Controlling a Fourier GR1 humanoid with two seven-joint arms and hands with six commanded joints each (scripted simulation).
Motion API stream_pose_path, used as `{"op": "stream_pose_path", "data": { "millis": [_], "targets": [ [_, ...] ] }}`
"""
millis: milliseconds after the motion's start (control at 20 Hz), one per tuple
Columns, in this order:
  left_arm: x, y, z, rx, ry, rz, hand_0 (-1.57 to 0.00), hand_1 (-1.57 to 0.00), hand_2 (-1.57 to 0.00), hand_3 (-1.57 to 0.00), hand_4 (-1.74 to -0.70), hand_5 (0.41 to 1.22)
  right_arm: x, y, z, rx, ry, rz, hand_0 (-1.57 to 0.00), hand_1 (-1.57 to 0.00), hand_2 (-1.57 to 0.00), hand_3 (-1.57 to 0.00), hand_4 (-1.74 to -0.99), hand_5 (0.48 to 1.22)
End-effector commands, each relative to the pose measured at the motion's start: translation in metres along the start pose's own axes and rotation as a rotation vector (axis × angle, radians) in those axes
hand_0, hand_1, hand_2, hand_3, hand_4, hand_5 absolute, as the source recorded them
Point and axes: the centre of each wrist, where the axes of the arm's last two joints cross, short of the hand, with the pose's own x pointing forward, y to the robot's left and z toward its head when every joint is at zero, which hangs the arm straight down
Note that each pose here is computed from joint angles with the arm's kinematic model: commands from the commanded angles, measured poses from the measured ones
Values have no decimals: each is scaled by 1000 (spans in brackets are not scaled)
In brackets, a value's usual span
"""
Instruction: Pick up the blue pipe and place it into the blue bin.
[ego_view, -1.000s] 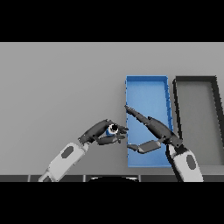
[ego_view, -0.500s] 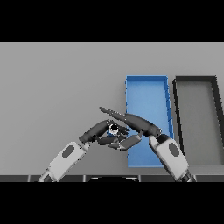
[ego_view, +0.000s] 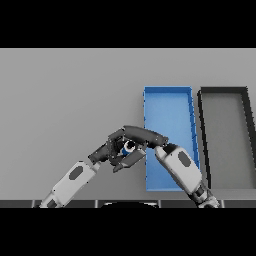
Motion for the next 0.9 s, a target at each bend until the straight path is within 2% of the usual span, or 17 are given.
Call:
{"op": "stream_pose_path", "data": {
  "millis": [0, 50, 150, 200, 250, 350, 500, 550, 600, 700, 750, 800, 850],
  "targets": [
    [1, -2, -1, 12, 3, 27, -1063, -1017, -969, -939, -1607, 1221, -2, 0, -4, 16, -6, -23, -1134, -1124, -1145, -957, -1562, 666],
    [2, 0, -4, 20, -25, 50, -1164, -1128, -1051, -1065, -1634, 1221, -4, 3, -4, 18, -8, -54, -1221, -1214, -1230, -1080, -1526, 728],
    [0, -3, -2, 41, -110, 114, -1311, -1287, -1186, -1247, -1673, 1221, -11, 9, -5, 20, 0, -84, -1347, -1342, -1353, -1257, -1469, 905],
    [0, -2, -2, 42, -137, 132, -1363, -1344, -1254, -1312, -1686, 1221, -10, 12, -5, 7, -19, -78, -1392, -1388, -1396, -1320, -1452, 968],
    [-1, -1, 0, 46, -143, 138, -1404, -1390, -1310, -1364, -1697, 1221, -8, 9, -1, 5, -32, -19, -1428, -1425, -1431, -1370, -1441, 1019],
    [2, 1, -4, 48, -116, 139, -1464, -1455, -1372, -1438, -1713, 1221, -8, 7, -2, 7, -42, 27, -1479, -1477, -1482, -1442, -1457, 1092],
    [-1, 2, -1, 59, -128, 150, -1516, -1512, -1388, -1503, -1727, 1221, -7, 10, 0, -1, -46, 3, -1524, -1523, -1525, -1505, -1475, 1155],
    [1, 3, 0, 61, -148, 117, -1435, -1354, -1221, -1333, -1648, 1221, -6, 10, 0, -10, -57, -13, -1533, -1533, -1534, -1518, -1480, 1168],
    [2, 3, 0, 45, -160, 66, -1157, -1083, -977, -1066, -1535, 1221, -3, 10, -3, -5, -45, -32, -1541, -1540, -1542, -1529, -1483, 1179],
    [0, 7, 3, -18, -118, -14, -740, -693, -625, -682, -1307, 1221, -8, 9, 1, -7, -38, -36, -1552, -1551, -1552, -1544, -1488, 1194],
    [0, 10, 3, -37, -104, -44, -592, -554, -500, -546, -1216, 1221, -7, 10, 0, -6, -31, -24, -1556, -1555, -1556, -1549, -1490, 1199],
    [-3, 9, 4, -45, -113, -63, -473, -443, -399, -436, -1143, 1187, -5, 12, -2, -2, -18, -21, -1559, -1558, -1559, -1554, -1491, 1204],
    [-3, 9, 3, -42, -121, -66, -378, -354, -319, -349, -1088, 1113, -3, 10, -1, -1, -22, -19, -1561, -1561, -1561, -1557, -1492, 1207]
  ]
}}
